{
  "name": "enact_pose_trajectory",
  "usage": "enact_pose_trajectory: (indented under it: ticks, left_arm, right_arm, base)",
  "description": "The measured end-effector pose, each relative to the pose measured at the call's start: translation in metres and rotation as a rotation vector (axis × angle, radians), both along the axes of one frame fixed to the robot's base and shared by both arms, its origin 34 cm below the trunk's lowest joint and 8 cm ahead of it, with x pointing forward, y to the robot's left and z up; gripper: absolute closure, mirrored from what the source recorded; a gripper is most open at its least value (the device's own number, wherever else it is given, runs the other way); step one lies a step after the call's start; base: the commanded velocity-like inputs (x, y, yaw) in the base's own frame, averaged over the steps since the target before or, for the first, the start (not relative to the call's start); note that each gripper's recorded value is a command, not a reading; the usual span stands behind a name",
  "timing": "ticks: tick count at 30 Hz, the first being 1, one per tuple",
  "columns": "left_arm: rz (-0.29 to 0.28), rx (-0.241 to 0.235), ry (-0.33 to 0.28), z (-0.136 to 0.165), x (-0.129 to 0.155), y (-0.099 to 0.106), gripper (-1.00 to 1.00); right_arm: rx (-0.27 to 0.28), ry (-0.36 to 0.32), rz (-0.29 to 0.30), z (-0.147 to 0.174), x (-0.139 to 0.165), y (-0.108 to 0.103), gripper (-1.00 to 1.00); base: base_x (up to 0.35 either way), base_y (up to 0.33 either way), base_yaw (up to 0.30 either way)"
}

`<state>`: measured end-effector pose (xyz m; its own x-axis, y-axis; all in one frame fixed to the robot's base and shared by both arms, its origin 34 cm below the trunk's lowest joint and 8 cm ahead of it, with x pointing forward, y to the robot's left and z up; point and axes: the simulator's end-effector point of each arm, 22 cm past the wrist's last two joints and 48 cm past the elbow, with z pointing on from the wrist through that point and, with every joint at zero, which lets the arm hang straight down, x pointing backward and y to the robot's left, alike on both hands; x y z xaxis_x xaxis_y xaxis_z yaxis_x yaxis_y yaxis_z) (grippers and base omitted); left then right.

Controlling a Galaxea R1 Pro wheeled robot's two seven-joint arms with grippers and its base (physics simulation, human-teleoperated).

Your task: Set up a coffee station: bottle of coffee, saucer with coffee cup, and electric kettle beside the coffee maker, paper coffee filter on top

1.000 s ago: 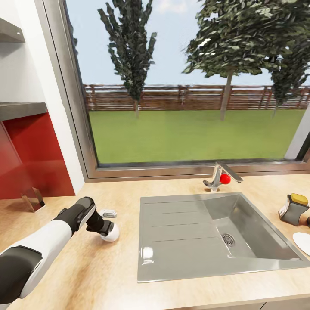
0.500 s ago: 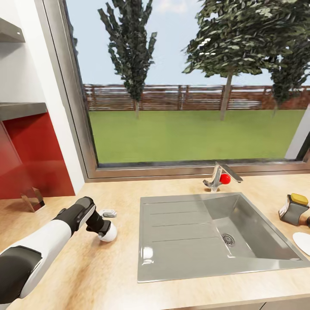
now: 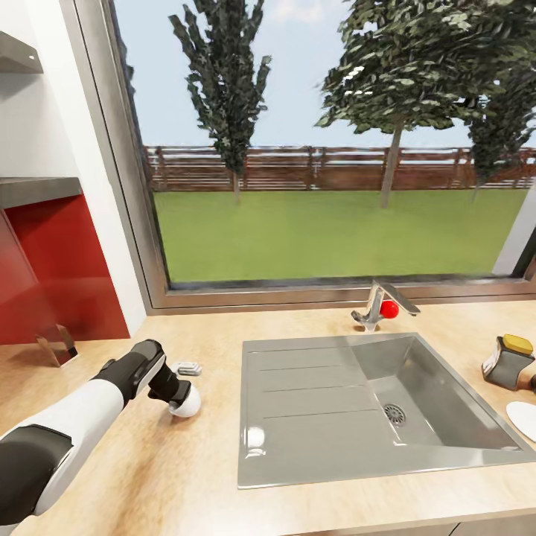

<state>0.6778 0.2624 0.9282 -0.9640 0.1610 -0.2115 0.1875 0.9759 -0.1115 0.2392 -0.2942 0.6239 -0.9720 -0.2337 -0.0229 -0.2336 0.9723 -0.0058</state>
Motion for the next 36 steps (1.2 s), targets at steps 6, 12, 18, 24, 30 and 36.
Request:
enact_pose_trajectory:
  ticks: [6, 12, 18, 24, 30, 36]
  left_arm:
    - [-0.016, -0.067, -0.005, 0.01, 0.004, -0.014, 1.0]
    - [-0.027, -0.093, -0.042, 0.037, 0.023, -0.017, 1.0]
    - [-0.033, -0.097, -0.103, 0.074, 0.049, -0.021, 1.0]
    - [-0.037, -0.094, -0.167, 0.113, 0.074, -0.021, 1.0]
    - [-0.08, -0.081, -0.169, 0.107, 0.072, -0.034, 1.0]
    - [-0.06, -0.086, -0.174, 0.094, 0.068, -0.019, 1.0]
  right_arm:
    - [0.002, -0.002, -0.001, 0.0, 0.001, 0.001, -1.0]
    - [0.006, -0.005, -0.001, 0.0, 0.002, 0.004, -1.0]
    - [0.011, -0.038, -0.001, 0.002, 0.017, 0.007, -1.0]
    - [0.014, -0.047, -0.002, 0.002, 0.022, 0.009, -1.0]
    - [0.043, -0.085, -0.008, 0.004, 0.036, 0.029, -1.0]
    - [0.065, -0.085, -0.028, 0.005, 0.039, 0.045, -1.0]
  base:
    - [0.0, 0.0, 0.0]
    - [0.0, 0.0, 0.0]
    - [0.0, 0.0, 0.0]
    - [0.0, 0.0, 0.0]
    - [0.0, 0.0, 0.0]
    - [0.0, 0.0, 0.0]
